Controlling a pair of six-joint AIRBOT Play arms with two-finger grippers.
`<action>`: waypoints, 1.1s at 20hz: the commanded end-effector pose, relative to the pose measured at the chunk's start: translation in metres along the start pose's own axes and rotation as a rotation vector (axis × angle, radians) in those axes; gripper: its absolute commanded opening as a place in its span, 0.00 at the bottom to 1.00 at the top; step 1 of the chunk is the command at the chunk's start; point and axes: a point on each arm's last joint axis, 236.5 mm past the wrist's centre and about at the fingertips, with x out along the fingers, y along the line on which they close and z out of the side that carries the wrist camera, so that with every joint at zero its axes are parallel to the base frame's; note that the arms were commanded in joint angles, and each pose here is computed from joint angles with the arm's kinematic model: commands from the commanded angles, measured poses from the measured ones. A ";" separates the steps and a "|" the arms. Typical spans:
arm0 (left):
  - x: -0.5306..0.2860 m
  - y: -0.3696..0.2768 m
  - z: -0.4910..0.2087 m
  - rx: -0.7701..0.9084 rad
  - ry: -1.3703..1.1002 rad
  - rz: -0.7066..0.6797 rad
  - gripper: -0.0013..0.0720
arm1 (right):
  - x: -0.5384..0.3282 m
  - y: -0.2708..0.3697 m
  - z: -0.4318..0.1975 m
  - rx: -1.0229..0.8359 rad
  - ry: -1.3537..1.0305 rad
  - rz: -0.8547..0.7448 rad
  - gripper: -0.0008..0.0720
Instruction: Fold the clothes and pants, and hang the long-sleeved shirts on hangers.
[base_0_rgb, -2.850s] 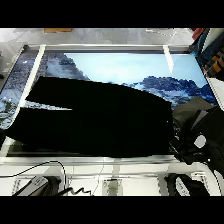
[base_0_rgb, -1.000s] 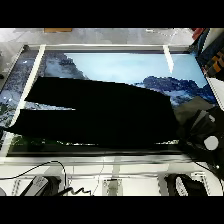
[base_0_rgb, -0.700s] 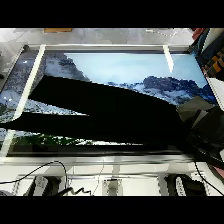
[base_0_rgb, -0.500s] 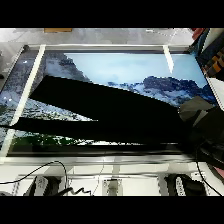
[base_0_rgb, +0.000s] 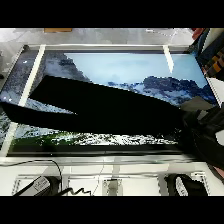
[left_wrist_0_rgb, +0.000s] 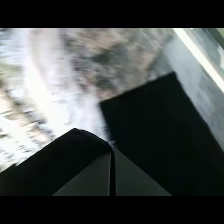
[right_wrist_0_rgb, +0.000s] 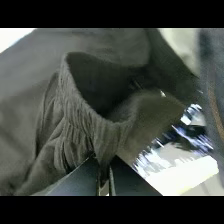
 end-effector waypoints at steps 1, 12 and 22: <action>0.042 -0.045 0.005 0.020 0.027 -0.051 0.02 | 0.027 0.018 0.031 0.104 -0.083 0.082 0.05; 0.083 -0.081 0.038 -0.074 -0.108 -0.080 0.02 | 0.085 0.035 0.106 0.361 -0.178 0.108 0.05; 0.121 -0.111 0.037 -0.113 -0.198 -0.104 0.03 | 0.140 0.033 0.132 0.385 -0.179 0.082 0.06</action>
